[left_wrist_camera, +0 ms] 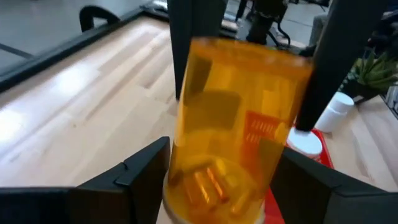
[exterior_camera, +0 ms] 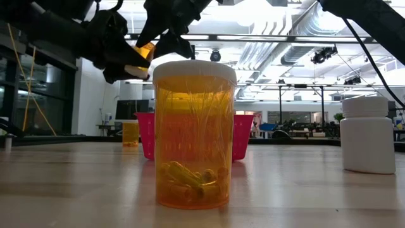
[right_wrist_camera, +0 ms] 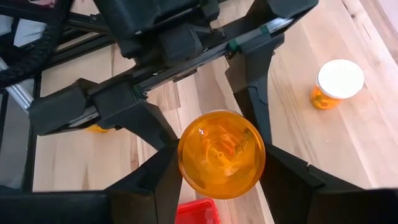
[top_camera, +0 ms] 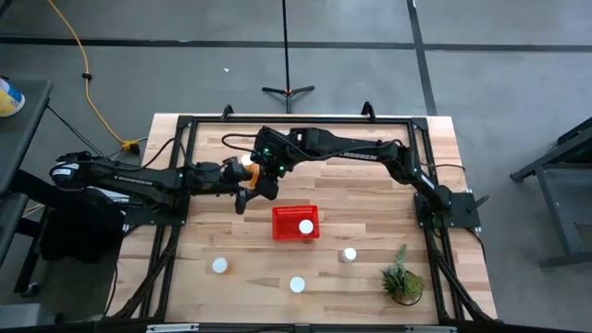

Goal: Pick and place pill bottles into a basket
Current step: Put the orange pill bottle into the red basket

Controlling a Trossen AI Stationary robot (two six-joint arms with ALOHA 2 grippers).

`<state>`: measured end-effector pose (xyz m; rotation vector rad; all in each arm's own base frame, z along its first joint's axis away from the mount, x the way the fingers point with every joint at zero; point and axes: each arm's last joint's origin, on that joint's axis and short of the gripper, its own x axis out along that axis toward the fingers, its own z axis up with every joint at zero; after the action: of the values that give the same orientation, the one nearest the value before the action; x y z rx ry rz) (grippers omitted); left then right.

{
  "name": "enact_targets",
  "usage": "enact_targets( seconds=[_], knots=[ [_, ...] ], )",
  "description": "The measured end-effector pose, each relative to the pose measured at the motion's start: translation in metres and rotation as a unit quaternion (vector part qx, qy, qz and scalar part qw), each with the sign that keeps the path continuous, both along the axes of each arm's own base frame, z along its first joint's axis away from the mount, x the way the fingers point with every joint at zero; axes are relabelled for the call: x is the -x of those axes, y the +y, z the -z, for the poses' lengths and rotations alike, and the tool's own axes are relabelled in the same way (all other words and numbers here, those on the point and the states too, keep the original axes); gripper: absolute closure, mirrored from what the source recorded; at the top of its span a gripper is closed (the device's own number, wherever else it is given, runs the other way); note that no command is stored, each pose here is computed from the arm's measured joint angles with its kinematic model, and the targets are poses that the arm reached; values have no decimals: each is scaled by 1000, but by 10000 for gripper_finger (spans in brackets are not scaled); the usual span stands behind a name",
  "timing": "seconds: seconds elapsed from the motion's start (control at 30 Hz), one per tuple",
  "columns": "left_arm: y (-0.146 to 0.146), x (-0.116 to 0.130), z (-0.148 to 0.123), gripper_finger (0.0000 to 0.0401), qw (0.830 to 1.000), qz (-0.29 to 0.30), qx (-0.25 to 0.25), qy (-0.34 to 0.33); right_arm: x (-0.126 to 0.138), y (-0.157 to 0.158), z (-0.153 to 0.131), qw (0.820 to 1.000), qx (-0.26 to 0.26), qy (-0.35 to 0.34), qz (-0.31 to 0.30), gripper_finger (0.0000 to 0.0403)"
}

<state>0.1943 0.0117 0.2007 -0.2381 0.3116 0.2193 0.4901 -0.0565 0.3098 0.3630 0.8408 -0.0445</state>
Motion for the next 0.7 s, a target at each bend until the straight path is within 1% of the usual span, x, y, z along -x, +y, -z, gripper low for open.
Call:
enact_targets(
  seconds=[0.17, 0.7],
  knots=[
    [0, 0, 1, 126, 1000, -1, 5, 3, 0, -2, 0, 1000, 0, -1, -1, 222],
    [0, 1, 0, 126, 1000, 0, 4, 3, 0, -2, -1, 1000, 5, -3, -4, 222]
  ],
)
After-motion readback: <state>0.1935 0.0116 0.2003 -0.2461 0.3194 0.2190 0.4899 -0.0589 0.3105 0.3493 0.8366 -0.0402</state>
